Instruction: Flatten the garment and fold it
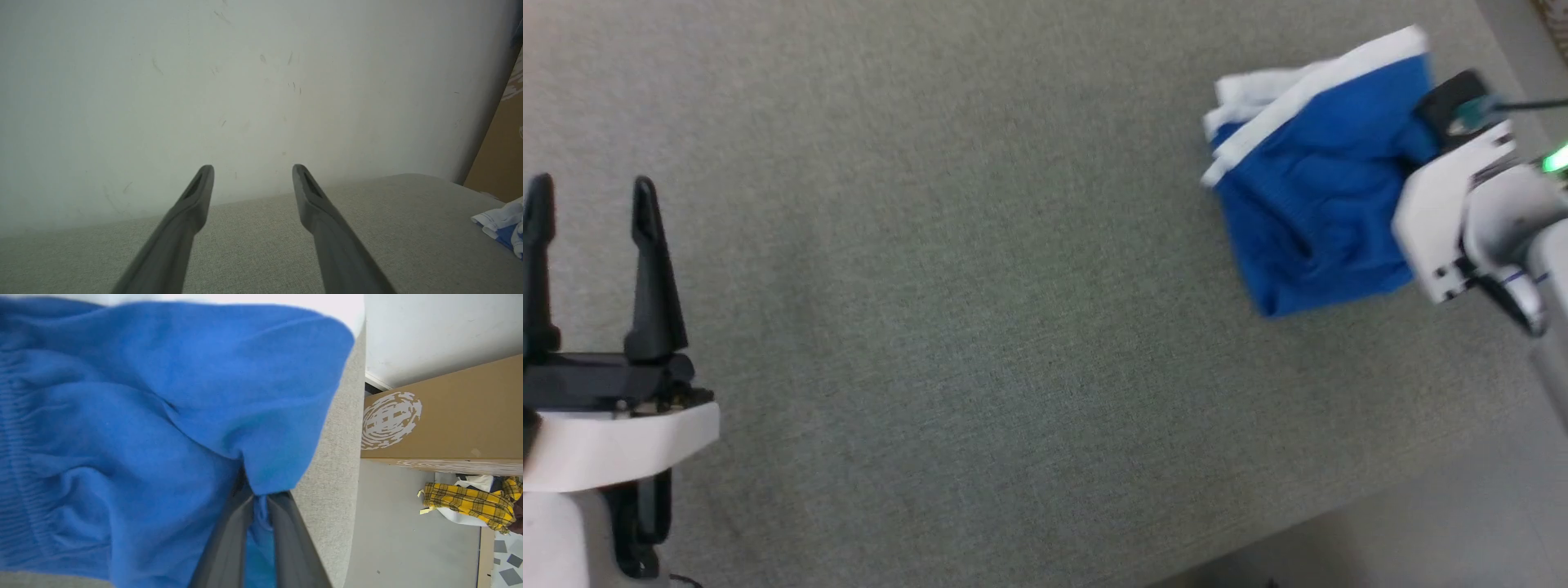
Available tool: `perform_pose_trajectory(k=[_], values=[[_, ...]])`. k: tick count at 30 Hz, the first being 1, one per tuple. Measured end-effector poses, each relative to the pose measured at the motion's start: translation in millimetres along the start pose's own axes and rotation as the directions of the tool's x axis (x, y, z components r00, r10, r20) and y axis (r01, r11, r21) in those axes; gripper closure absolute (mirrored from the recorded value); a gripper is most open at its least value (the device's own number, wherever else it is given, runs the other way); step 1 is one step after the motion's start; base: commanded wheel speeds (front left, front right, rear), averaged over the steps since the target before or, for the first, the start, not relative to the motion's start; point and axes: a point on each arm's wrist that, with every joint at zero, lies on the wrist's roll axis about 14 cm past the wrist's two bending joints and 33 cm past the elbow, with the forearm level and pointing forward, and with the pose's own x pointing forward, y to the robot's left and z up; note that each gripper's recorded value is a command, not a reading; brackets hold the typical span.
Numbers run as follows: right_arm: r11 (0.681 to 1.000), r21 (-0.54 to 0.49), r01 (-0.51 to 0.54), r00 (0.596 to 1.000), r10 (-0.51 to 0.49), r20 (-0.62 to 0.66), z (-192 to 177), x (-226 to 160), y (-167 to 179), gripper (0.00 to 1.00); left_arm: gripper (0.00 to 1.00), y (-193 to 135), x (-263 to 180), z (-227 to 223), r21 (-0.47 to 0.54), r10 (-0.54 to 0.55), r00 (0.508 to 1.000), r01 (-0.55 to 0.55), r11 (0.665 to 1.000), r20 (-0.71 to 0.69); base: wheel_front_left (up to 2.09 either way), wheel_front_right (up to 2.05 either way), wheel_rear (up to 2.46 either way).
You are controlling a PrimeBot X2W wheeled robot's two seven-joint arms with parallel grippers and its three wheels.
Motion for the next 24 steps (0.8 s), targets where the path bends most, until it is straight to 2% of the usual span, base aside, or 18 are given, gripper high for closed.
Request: perform_pose_trajectory(k=[8, 14, 15, 16, 21, 24], values=[[0.982, 0.023, 0.185, 0.979, -0.182, -0.090, -28.4, 21.9, -69.0, 1.00, 0.00, 9.7, 1.6, -50.9, 0.000, -0.006, 0.996, 0.006, 1.000, -0.086, 0.00, 0.00, 0.00], [0.961, 0.042, 0.272, 0.958, -0.267, -0.100, -34.9, 29.9, -96.6, 1.00, 0.00, 17.0, -3.4, -70.2, 0.005, 0.001, 0.992, 0.000, 1.000, -0.126, 0.00, 0.00, 0.00], [0.958, 0.042, 0.283, 0.956, -0.278, -0.091, -33.3, 30.9, -99.5, 0.62, 0.00, 18.4, -4.5, -71.6, 0.007, 0.003, 0.991, -0.003, 1.000, -0.130, 0.00, 0.00, 0.00], [0.955, 0.049, 0.294, 0.954, -0.290, -0.078, -31.2, 31.8, -102.5, 0.00, 0.00, 19.7, -5.6, -72.7, 0.009, 0.006, 0.991, -0.005, 1.000, -0.134, 0.00, 0.00, 0.00], [0.938, 0.090, 0.334, 0.943, -0.332, -0.038, -23.8, 30.2, -113.7, 0.00, 0.00, 24.7, -9.0, -72.1, 0.018, 0.016, 0.990, -0.014, 1.000, -0.143, 0.00, 0.00, 0.00], [0.928, 0.118, 0.353, 0.933, -0.359, 0.032, -8.4, 20.3, -123.1, 0.00, 0.00, 23.7, -9.2, -64.7, 0.015, 0.022, 0.991, -0.021, 1.000, -0.132, 0.00, 0.00, 0.00]])
